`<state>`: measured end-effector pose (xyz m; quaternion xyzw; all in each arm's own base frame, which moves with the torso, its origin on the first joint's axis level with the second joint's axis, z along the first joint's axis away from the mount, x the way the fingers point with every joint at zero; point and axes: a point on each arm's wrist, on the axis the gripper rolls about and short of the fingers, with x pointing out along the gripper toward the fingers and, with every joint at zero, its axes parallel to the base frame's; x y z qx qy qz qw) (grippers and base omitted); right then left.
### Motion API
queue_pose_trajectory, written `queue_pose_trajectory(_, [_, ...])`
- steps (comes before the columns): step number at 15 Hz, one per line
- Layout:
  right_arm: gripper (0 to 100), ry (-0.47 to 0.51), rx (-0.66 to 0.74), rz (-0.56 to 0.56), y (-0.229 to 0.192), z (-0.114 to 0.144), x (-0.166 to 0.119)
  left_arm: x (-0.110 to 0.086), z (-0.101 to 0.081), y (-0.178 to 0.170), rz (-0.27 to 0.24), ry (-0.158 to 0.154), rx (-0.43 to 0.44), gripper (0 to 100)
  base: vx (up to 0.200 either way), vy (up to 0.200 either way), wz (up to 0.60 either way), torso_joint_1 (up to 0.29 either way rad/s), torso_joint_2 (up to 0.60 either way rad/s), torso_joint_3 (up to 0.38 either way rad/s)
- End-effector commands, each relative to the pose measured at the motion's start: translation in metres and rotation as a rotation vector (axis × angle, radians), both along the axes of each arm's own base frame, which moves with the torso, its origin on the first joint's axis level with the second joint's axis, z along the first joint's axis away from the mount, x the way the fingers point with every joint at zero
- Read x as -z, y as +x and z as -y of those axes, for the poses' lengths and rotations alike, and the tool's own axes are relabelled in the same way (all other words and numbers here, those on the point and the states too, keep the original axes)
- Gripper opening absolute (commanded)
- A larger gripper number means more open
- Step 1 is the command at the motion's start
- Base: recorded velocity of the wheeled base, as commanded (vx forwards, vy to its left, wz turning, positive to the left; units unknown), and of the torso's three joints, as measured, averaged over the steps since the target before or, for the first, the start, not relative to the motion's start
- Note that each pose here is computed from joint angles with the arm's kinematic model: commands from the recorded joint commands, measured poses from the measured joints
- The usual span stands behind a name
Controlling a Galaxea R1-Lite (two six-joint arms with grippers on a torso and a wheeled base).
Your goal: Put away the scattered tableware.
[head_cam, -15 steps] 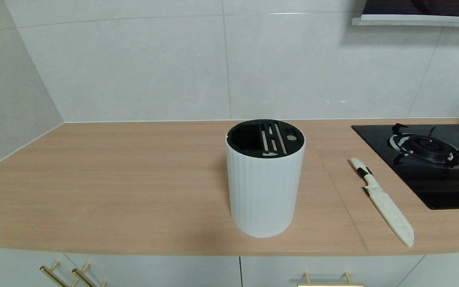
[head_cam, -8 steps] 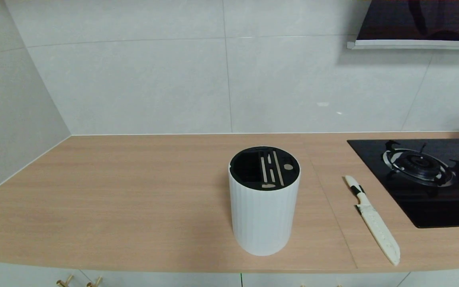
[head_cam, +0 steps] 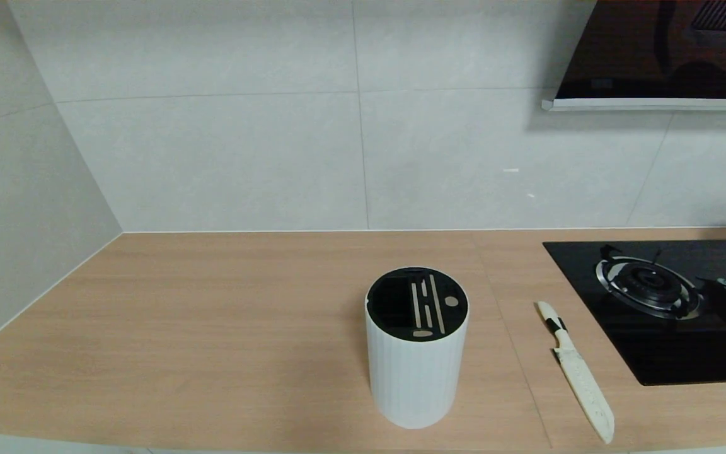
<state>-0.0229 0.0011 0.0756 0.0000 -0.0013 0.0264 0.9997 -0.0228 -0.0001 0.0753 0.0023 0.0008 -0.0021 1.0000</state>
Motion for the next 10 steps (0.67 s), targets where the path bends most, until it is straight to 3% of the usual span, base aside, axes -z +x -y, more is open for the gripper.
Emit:
queue_pose_trajectory(1, [100,0.000,-0.001,-0.001,0.0001,0.0000,-0.0001,-0.0001,0.0000,0.0001,-0.001,0.000,0.000,100,0.000,0.000,0.00,0.090,-0.21,-0.110])
queue_pose_trajectory(10, [100,-0.021,0.002,0.000,0.0001,0.0001,-0.0001,-0.0001,0.0000,0.0001,-0.001,0.000,0.000,100,0.000,0.000,0.00,0.004,-0.01,-0.004])
